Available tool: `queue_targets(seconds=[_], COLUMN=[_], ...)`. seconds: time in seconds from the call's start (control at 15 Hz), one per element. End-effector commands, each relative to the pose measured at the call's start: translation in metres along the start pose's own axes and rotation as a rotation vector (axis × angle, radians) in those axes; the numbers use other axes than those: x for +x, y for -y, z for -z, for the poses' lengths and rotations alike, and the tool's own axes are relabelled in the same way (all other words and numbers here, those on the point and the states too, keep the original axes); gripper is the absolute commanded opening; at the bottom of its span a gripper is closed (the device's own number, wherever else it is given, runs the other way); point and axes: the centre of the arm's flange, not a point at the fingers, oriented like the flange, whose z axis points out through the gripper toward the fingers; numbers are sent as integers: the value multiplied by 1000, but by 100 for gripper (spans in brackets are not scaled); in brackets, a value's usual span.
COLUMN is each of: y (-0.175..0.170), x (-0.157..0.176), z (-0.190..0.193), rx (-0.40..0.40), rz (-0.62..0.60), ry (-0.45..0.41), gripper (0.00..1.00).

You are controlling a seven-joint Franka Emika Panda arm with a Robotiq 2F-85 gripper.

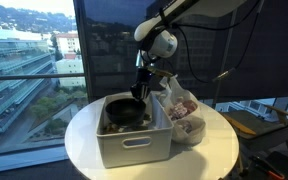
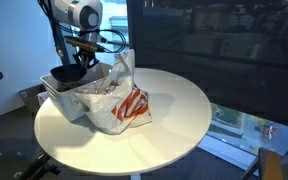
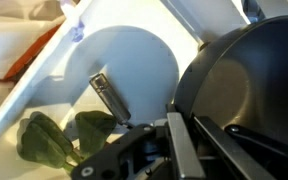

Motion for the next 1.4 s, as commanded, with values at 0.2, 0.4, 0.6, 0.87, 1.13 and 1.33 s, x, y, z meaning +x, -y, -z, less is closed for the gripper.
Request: queue_targets(seconds=[0.2,0.4,0.6,0.87,1.13,1.33], y=[18,12,2,-14,-56,-93], x=[-43,-63,-91,-138,-169,-181], z=[63,86,112,141,151,142], rx=[45,54,83,106,145,181], rz=[-40,-68,-118,-205,-302,-374], ry=[-40,-94,-143,-233,-280,-283], gripper=[10,11,11,11,11,11])
